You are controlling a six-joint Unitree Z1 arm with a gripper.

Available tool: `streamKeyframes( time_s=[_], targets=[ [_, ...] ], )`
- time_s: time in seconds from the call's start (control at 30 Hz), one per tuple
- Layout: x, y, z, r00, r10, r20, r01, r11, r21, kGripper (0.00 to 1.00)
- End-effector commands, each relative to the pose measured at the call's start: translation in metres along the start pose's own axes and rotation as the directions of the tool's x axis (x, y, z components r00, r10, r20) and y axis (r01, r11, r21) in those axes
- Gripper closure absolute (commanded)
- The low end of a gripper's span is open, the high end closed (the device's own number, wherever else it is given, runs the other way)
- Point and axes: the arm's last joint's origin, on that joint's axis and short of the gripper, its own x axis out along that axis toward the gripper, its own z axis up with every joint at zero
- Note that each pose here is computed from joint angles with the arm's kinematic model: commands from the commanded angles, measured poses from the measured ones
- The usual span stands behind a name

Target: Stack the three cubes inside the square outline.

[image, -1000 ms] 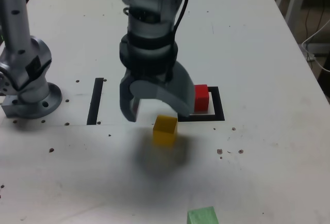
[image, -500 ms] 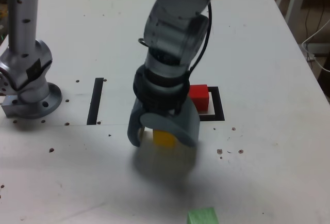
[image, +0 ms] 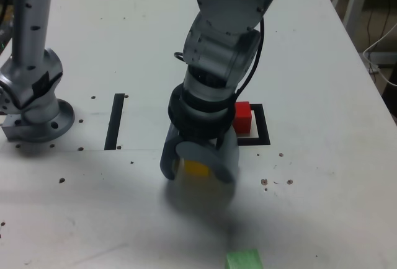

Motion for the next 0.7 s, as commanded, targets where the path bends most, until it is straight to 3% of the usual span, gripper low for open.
streamKeyframes(
  time_s=[0.0, 0.27, 0.67],
  targets=[
    [-0.0021, 0.0023, -0.0004, 1.0, 0.01, 0.001, -0.01, 1.0, -0.007, 0.4],
    [-0.0018, 0.0047, -0.0004, 0.9994, 0.034, -0.007, -0.034, 0.999, -0.014, 0.48],
    [-0.0041, 0.0048, 0.0025, 0.9985, 0.053, -0.013, -0.053, 0.999, -0.012, 0.7]
  ],
)
